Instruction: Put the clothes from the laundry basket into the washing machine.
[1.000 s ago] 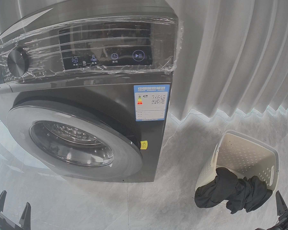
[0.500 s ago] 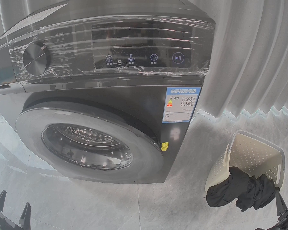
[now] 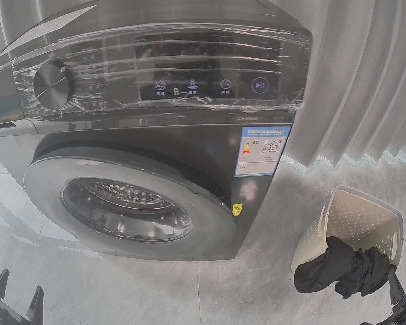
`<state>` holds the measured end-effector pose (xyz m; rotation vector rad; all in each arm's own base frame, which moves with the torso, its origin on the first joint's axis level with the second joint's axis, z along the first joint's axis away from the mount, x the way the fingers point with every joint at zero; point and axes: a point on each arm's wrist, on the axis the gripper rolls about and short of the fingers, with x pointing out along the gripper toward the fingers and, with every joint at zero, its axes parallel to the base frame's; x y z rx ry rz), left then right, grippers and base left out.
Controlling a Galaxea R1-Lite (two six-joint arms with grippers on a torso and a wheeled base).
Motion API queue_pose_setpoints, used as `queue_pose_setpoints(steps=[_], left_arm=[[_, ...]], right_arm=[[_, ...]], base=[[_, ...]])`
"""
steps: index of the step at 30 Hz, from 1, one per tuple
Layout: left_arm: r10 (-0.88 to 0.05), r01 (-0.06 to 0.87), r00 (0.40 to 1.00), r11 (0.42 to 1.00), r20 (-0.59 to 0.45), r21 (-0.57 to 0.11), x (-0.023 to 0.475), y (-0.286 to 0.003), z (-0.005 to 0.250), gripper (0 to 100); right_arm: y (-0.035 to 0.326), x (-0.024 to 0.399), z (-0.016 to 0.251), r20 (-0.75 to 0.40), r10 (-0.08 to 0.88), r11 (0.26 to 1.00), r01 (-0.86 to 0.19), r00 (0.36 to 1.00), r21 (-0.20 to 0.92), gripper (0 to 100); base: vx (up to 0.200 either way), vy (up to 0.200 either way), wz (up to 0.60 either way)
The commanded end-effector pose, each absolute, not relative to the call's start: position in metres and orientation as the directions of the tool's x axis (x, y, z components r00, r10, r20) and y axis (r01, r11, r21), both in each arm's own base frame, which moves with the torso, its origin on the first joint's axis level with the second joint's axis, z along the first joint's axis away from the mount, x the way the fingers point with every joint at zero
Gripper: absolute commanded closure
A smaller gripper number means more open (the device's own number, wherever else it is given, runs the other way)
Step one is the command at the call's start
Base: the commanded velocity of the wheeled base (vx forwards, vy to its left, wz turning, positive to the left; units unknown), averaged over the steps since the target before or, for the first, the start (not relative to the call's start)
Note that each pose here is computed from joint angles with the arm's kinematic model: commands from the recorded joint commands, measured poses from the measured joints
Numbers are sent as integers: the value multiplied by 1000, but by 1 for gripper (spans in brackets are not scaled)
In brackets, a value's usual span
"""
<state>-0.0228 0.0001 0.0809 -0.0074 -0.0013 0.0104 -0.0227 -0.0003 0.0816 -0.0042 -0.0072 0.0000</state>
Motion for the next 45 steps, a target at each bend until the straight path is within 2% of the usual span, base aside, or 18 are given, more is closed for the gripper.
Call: queue_pose_setpoints(steps=[1,14,32,45], left_arm=[[12,-12,1000,1000,-3,-8,-22,0,76,0],[9,-9,1000,1000,-3,-9,-22,0,76,0],[11,-11,1000,1000,-3,-6,-22,0,76,0],[11,-11,1000,1000,-3,-3,-22,0,76,0]], right_arm=[[0,-21,77,-11,2,1000,-2,1000,-5,0],[0,-21,77,-11,2,1000,-2,1000,-5,0],[0,-21,77,-11,2,1000,-2,1000,-5,0],[0,-21,77,-11,2,1000,-2,1000,-5,0]], base=[[0,200,0],[0,15,0],[0,200,0],[0,0,0]])
